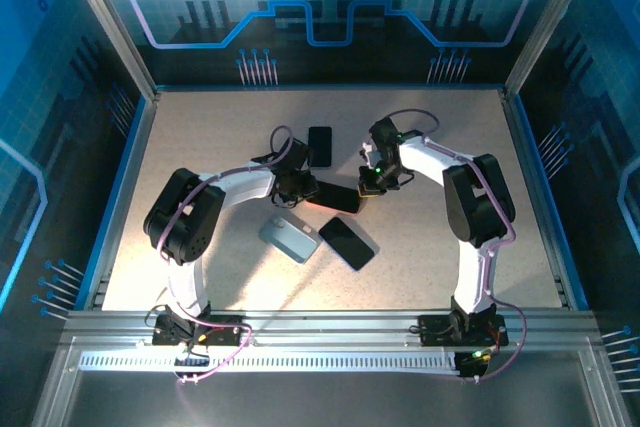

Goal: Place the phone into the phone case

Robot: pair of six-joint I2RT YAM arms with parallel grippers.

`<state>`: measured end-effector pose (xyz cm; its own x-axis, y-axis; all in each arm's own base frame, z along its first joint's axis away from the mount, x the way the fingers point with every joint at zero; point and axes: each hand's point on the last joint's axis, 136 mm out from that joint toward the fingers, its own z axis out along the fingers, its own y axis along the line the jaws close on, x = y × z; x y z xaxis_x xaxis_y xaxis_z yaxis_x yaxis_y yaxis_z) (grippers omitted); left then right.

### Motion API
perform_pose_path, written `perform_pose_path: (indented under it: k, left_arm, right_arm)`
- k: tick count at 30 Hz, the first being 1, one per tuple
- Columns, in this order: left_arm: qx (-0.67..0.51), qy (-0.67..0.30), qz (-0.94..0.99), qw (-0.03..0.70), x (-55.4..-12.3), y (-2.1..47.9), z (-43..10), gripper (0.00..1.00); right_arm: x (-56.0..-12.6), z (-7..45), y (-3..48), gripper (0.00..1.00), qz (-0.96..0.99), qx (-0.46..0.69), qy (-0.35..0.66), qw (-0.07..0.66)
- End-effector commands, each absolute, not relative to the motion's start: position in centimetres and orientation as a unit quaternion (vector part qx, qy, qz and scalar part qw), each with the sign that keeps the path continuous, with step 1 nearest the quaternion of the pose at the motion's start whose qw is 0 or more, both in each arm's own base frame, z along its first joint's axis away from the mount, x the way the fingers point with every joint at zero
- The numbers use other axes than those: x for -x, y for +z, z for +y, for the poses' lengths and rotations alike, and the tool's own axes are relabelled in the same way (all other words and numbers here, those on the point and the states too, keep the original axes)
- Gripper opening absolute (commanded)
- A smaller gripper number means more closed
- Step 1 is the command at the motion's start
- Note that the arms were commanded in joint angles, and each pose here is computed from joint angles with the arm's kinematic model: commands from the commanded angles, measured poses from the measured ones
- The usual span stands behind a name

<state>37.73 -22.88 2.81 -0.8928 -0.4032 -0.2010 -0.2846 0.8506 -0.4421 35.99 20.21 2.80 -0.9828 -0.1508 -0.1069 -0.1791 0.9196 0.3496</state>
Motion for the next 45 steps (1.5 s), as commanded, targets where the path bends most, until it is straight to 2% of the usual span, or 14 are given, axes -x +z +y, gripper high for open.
perform_pose_path:
  k: [1,15,24,32,40,45]
  left_arm:
    - [0.185,-0.186,0.959,0.109,-36.2,0.7,-22.4,0.23]
    - [0.185,-0.19,0.958,0.11,-36.1,0.6,-22.5,0.23]
    - [0.185,-0.19,0.958,0.108,-36.0,0.5,-22.5,0.23]
    - [0.181,-0.188,0.96,0.103,-36.4,-0.1,-23.0,0.23]
    - [0.148,-0.188,0.966,0.1,-37.7,-0.4,-25.8,0.23]
    - [0.14,-0.197,0.965,0.097,-38.4,-0.7,-27.4,0.23]
  right_arm:
    - [-32.1,19.8,-1.9,0.0,0.986,0.111,0.12,-0.03]
    - [-26.7,20.6,-6.5,0.0,0.982,0.113,0.113,-0.103]
    - [-25.0,20.7,-8.7,0.0,0.98,0.105,0.115,-0.126]
    - [-26.6,20.8,-6.4,0.0,0.982,0.08,0.147,-0.088]
    - [-29.4,19.2,-2.8,0.0,0.981,0.026,0.188,-0.036]
    - [-29.6,17.9,-2.3,0.0,0.981,0.009,0.192,-0.027]
